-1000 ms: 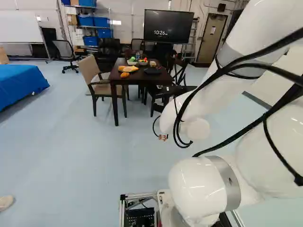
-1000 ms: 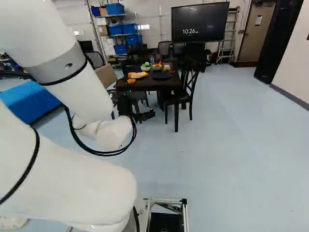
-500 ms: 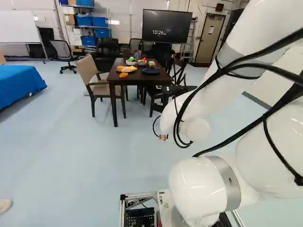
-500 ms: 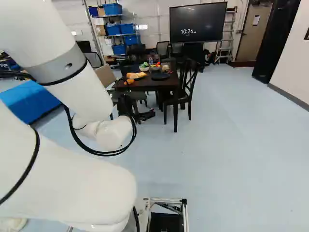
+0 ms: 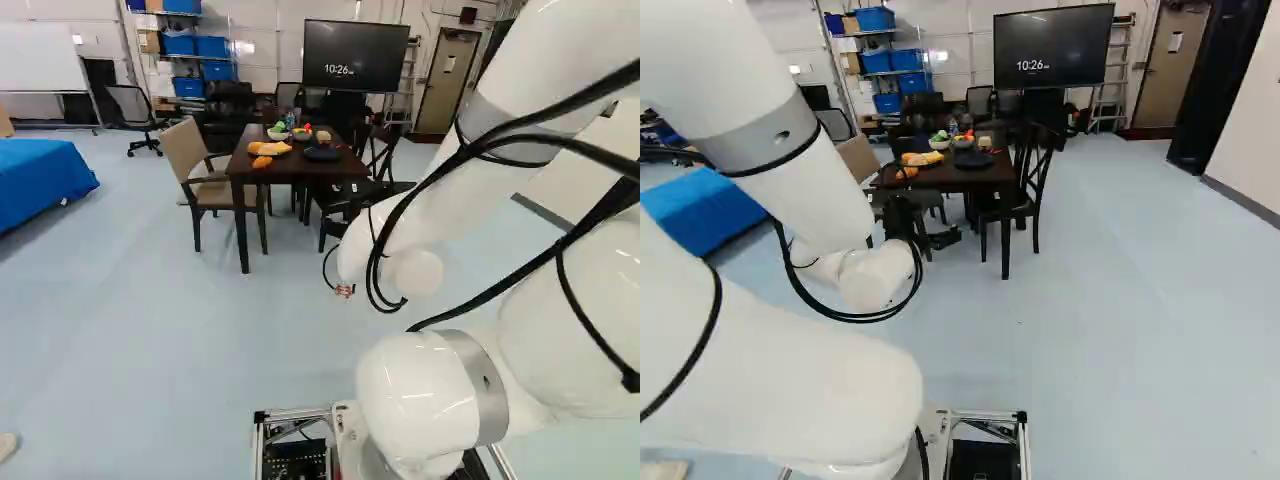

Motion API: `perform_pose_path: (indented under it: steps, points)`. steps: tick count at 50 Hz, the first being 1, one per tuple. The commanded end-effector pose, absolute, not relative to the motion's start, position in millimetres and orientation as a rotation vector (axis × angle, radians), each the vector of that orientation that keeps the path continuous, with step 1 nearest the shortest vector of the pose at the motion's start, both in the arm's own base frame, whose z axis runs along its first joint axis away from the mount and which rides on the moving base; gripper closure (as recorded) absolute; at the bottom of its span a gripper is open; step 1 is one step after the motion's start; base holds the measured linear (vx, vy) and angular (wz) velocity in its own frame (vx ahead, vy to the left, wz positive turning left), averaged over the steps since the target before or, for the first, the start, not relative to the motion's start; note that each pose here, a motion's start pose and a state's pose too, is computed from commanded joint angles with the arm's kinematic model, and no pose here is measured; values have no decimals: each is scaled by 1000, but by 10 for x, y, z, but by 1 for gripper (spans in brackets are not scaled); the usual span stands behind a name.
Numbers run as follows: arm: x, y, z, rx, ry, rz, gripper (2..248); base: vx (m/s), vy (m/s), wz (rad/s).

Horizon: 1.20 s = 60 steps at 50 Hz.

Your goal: Move the croissant to the empty plate

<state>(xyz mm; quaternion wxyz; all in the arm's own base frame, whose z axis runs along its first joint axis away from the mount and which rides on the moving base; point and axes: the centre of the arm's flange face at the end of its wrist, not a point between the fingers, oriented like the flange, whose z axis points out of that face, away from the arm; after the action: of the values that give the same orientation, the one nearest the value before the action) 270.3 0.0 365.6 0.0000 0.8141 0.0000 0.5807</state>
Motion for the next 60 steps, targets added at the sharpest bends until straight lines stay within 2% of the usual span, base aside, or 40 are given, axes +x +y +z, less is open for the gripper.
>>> perform_pose_path:
  steps: [44,60]
  points:
    - [2703,0,3656,2558,0,1824,3,133,62,182]
    - [2703,0,3656,2558,0,1824,3,136,44,13]
